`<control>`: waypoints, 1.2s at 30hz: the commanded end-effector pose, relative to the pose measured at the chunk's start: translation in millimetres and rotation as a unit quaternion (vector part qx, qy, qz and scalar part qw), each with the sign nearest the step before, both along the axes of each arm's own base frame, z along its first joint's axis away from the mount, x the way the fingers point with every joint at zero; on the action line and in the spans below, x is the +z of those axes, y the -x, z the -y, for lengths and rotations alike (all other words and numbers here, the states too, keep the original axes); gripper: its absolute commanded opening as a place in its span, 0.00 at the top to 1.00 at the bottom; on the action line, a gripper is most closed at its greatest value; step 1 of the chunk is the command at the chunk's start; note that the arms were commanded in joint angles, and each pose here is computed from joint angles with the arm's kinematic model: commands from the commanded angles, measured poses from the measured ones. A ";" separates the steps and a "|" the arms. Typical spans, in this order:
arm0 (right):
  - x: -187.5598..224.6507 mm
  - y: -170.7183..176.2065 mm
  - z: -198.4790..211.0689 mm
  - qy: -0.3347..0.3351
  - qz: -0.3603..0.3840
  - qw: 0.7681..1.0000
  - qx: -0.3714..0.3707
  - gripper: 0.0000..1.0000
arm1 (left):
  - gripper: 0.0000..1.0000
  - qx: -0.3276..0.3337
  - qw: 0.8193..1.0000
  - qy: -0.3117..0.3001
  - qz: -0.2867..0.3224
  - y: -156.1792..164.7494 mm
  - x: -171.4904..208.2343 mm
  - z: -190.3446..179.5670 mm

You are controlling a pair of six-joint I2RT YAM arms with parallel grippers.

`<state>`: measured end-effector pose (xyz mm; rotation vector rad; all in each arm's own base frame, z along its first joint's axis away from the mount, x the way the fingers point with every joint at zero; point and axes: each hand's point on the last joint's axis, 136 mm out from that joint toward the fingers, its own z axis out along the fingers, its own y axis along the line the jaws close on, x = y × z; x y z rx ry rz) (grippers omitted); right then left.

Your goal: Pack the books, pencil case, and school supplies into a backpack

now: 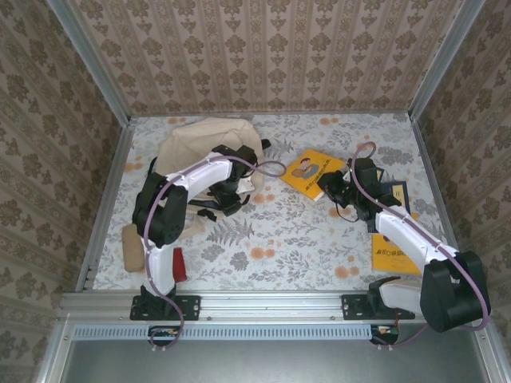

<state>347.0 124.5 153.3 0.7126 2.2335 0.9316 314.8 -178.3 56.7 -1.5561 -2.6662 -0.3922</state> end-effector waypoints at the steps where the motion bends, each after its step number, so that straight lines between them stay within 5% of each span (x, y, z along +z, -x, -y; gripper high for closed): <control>1: 27.8 -5.1 -4.3 -0.020 0.046 0.999 0.005 0.87 | 0.48 -0.011 0.998 -0.005 0.059 -24.2 20.4 -3.8; 11: 29.1 -5.1 -4.0 -0.022 0.047 0.999 0.003 0.87 | 0.65 -0.017 0.997 -0.002 0.076 -34.4 35.8 -6.2; 18: 29.7 -4.4 -4.7 -0.024 0.047 0.999 0.003 0.87 | 0.41 0.003 0.996 -0.057 0.075 -35.8 33.6 -46.0; 22: 31.5 -5.4 -6.8 -0.026 0.049 0.998 0.004 0.87 | 0.39 0.015 0.994 -0.057 0.096 -40.5 45.2 -57.2; 25: 33.1 -6.7 -9.6 -0.030 0.049 0.998 0.006 0.87 | 0.46 0.027 0.992 -0.054 0.108 -44.3 52.9 -63.8; 32: 35.8 -6.1 -12.6 -0.028 0.051 0.998 0.008 0.87 | 0.85 0.032 0.997 -0.023 0.072 -33.3 47.9 -55.7; 36: 40.1 -2.6 -8.9 -0.019 0.057 0.998 0.004 0.87 | 0.92 0.030 0.996 0.012 0.083 -34.5 54.6 -42.3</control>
